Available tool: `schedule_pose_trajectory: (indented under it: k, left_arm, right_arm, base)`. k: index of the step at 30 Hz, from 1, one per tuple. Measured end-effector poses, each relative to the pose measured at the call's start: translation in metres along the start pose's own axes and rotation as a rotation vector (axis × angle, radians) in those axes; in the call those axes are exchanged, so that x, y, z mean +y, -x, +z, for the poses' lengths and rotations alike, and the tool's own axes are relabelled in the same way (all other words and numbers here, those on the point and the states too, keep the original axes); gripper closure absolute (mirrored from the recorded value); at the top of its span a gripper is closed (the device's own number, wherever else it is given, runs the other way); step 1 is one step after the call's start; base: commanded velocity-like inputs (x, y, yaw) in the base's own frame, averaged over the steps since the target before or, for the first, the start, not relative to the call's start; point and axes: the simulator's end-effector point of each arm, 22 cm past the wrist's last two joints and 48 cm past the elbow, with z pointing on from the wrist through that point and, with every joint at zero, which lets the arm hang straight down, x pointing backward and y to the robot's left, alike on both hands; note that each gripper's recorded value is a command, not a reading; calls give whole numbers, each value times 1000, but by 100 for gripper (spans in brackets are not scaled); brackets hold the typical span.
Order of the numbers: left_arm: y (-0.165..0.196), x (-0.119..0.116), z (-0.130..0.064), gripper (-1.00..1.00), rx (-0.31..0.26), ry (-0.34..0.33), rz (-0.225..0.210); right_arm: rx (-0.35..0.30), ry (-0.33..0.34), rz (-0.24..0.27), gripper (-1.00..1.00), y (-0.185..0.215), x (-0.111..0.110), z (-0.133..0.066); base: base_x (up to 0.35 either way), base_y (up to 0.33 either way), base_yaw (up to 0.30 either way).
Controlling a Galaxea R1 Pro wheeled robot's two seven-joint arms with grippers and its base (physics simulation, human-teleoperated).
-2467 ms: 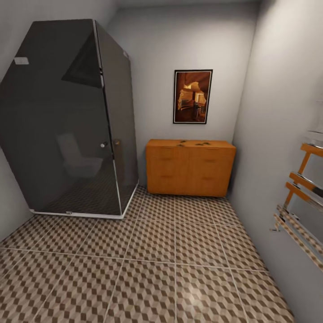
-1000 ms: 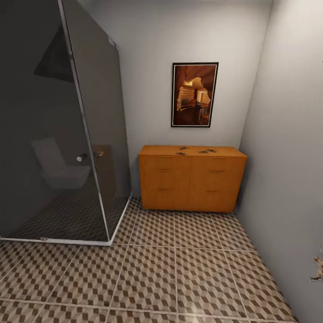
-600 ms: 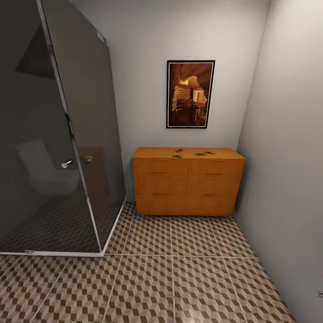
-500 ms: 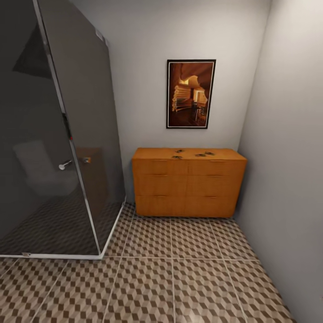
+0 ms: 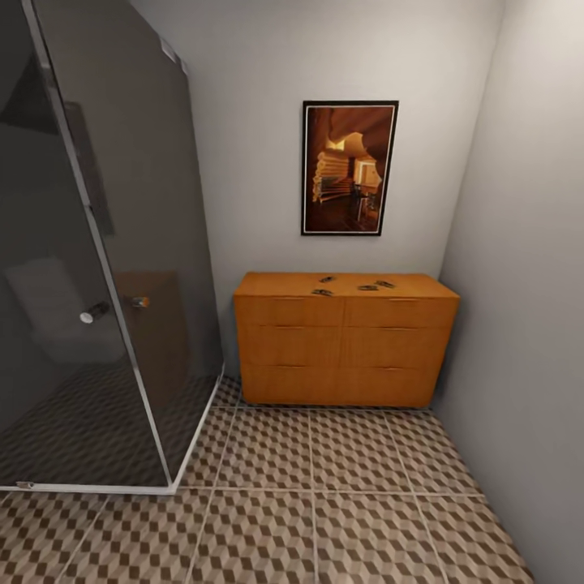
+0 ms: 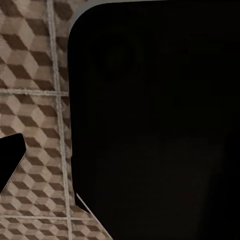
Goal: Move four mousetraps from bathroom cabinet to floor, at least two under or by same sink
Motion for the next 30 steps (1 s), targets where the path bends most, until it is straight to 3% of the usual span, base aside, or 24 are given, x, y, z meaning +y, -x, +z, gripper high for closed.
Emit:
schedule_pose_trajectory:
  k: [18, 30]
  left_arm:
    - [0, -1, 0, -100, 0, -2, 0]
    - [0, -2, 0, -100, 0, -3, 0]
  right_arm:
    - [-1, 0, 0, -100, 1, 0, 0]
    - [-1, 0, 0, -100, 0, 0, 0]
  base:
    - [320, -5, 0]
    - [316, -103, 0]
